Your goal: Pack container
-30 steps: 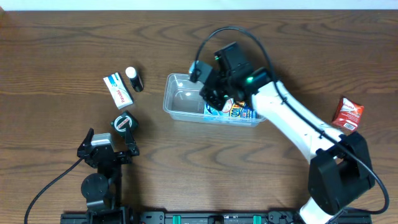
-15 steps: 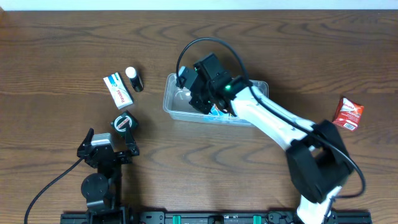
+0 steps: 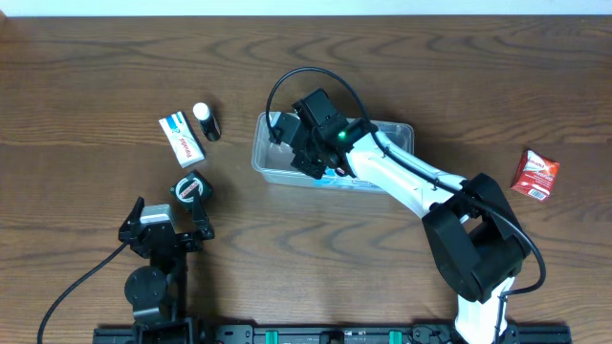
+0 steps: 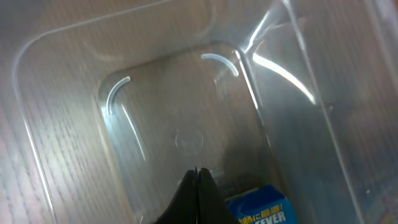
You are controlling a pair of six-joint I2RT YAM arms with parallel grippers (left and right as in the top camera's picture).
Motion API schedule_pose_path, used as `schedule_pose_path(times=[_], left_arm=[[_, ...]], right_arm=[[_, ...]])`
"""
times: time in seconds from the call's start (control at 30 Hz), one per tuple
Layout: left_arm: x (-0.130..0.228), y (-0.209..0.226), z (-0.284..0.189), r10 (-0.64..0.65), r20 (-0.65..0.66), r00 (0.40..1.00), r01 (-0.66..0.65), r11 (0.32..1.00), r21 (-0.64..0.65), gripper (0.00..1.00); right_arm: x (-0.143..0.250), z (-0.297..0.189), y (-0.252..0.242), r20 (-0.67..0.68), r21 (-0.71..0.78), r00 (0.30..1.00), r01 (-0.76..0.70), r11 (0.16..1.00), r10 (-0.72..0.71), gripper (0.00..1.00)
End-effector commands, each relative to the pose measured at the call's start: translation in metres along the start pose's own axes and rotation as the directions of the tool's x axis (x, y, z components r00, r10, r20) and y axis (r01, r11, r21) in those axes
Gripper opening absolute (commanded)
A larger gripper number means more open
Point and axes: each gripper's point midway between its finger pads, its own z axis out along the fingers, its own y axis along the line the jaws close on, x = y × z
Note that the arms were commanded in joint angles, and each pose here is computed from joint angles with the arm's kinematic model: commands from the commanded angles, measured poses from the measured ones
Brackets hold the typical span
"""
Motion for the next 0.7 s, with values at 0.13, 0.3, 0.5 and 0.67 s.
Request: schedule_pose_path(times=[0.13, 0.3, 0.5, 0.67], left_arm=[[0.015, -0.002, 0.001, 0.005, -0.046, 0.999, -0.004, 1.000, 0.010, 0.98], [0.015, -0.002, 0.001, 0.005, -0.046, 0.999, -0.005, 1.000, 0.010, 0.98], [0.015, -0.002, 0.001, 0.005, -0.046, 0.999, -0.004, 1.000, 0.010, 0.98], [0.015, -0.002, 0.001, 0.005, -0.046, 0.999, -0.005, 1.000, 0.010, 0.98]], right_arm=[[0.021, 0.006, 0.010, -0.100, -0.058, 0.993, 0.050, 0.997, -0.056, 0.01], [-0.005, -0.029, 0.016, -0.075, -0.123, 0.996, 0.043, 0.991, -0.052, 0.01], [-0.029, -0.063, 0.019, -0.042, -0.172, 0.997, 0.049, 0.984, -0.057, 0.01], [-0.035, -0.077, 0.033, -0.020, -0.255, 0.998, 0.058, 0.965, -0.065, 0.01]])
